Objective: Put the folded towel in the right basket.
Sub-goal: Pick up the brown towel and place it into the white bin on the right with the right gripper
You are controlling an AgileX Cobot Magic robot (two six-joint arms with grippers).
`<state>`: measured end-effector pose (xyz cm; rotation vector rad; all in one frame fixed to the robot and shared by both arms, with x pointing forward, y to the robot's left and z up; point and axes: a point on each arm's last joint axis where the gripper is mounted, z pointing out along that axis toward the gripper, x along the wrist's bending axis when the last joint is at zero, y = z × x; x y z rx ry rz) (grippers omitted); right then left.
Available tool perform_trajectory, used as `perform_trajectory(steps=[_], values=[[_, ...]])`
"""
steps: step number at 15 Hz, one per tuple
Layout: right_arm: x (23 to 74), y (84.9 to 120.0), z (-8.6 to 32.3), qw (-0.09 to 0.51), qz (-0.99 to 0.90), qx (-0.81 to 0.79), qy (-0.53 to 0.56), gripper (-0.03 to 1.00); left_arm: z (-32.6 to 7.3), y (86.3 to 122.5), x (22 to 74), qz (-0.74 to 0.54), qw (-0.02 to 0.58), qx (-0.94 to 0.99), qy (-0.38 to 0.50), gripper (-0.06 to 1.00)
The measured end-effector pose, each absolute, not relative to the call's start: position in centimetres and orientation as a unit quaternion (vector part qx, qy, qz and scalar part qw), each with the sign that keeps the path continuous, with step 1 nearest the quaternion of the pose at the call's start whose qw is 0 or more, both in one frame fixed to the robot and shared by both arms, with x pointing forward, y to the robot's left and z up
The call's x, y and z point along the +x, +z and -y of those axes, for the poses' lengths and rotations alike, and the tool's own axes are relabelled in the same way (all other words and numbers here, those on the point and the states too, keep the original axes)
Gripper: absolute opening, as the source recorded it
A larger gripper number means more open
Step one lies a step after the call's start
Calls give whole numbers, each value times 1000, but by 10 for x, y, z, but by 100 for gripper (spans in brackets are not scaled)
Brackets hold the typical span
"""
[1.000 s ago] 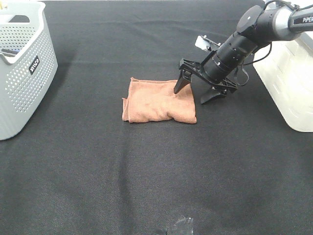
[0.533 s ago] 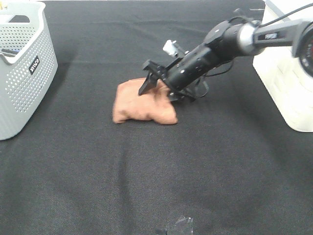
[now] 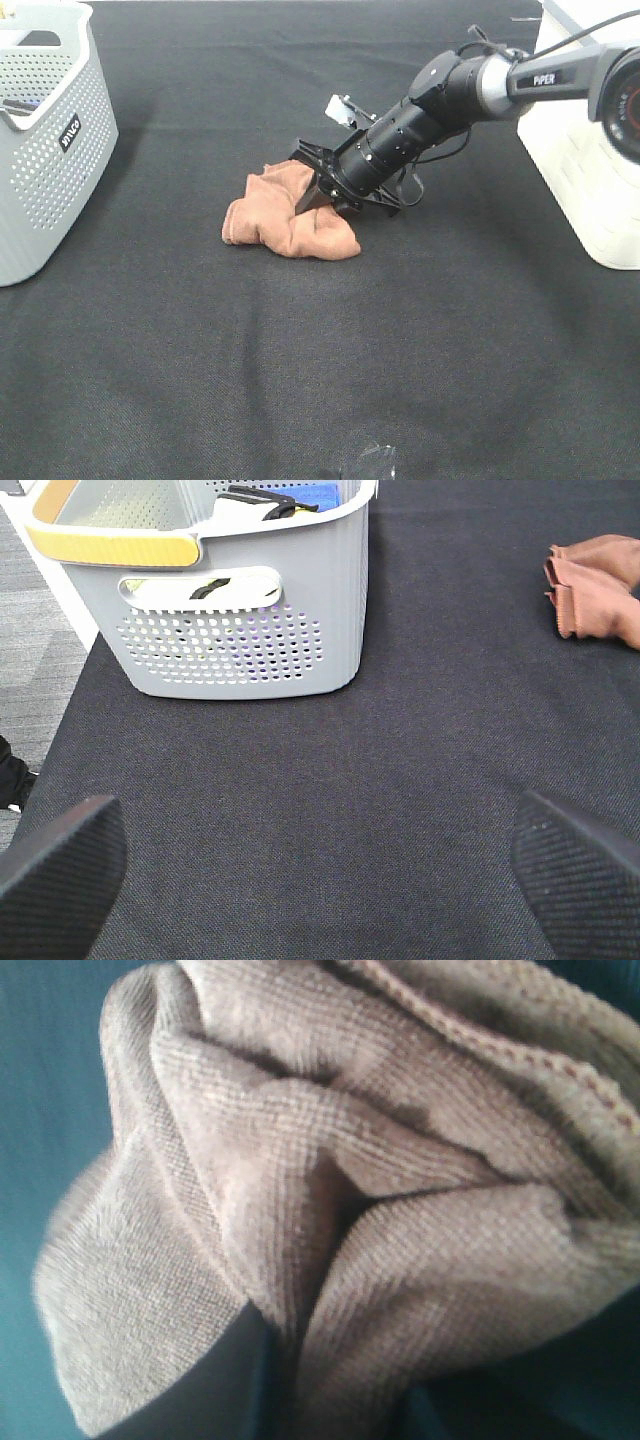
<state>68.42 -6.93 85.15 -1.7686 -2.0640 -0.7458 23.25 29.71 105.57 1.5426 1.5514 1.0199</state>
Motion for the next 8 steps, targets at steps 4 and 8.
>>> perform_trajectory(steps=[4, 8], values=[[675, 973, 104, 119, 764, -564, -291, 25, -297, 1056, 232, -601, 356, 597, 395, 97], [671, 1121, 196, 6, 727, -560, -397, 25, -297, 1056, 232, -601, 356, 597, 395, 97]])
